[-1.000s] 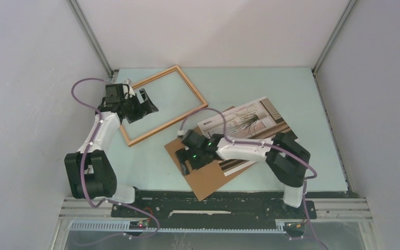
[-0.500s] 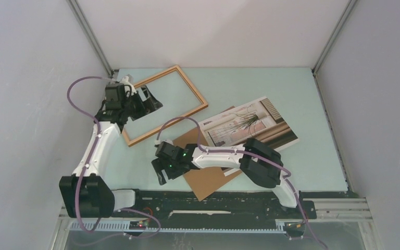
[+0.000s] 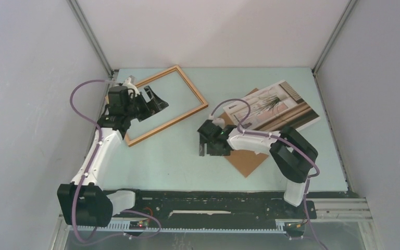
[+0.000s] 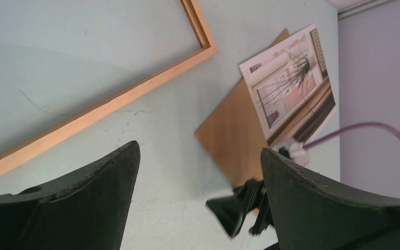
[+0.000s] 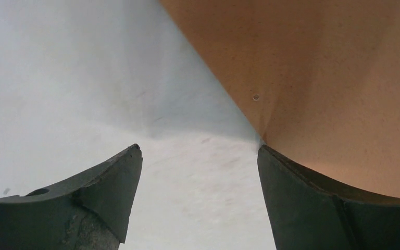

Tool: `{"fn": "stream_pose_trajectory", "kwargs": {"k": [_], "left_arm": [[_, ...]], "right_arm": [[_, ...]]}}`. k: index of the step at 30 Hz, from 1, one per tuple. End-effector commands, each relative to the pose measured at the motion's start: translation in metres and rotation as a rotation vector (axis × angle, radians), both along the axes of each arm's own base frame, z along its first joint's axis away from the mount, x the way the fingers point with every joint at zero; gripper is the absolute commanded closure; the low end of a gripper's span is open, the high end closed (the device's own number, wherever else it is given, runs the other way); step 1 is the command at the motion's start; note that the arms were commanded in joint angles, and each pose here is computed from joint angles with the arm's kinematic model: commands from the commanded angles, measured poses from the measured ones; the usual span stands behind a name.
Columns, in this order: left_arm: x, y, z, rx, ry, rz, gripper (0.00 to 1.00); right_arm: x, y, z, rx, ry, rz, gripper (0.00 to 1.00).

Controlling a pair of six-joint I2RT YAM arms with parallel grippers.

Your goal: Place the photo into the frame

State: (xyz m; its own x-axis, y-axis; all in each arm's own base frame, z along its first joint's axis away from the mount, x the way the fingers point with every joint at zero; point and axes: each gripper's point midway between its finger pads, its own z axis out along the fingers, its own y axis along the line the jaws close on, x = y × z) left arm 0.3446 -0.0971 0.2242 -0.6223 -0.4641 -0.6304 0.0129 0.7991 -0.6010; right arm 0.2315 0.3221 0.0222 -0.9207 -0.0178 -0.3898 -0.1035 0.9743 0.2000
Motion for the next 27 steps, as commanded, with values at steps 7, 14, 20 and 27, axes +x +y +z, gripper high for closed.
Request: {"fn": "stream_pose_trajectory", "kwargs": {"k": [7,14,20,27], "left_arm": [[-0.006,-0.008,0.008,0.028,-0.041,-0.042,0.08],[-0.009,0.007,0.024,0.100,-0.103,0.003,0.07],[-0.012,0.015,0.028,0.136,-0.120,0.035,0.07],[-0.011,0.018,0.029,0.152,-0.123,0.045,0.08]], "right_arm": [[0.054,-0.074,0.040,-0.062,-0.063,-0.273,0.12],[0.096,0.042,0.095,0.241,-0.187,-0.372,0.13],[0.143,0.113,0.096,0.438,-0.116,-0.517,0.16],[0.166,0.148,0.070,0.491,-0.040,-0.540,0.24]]}}
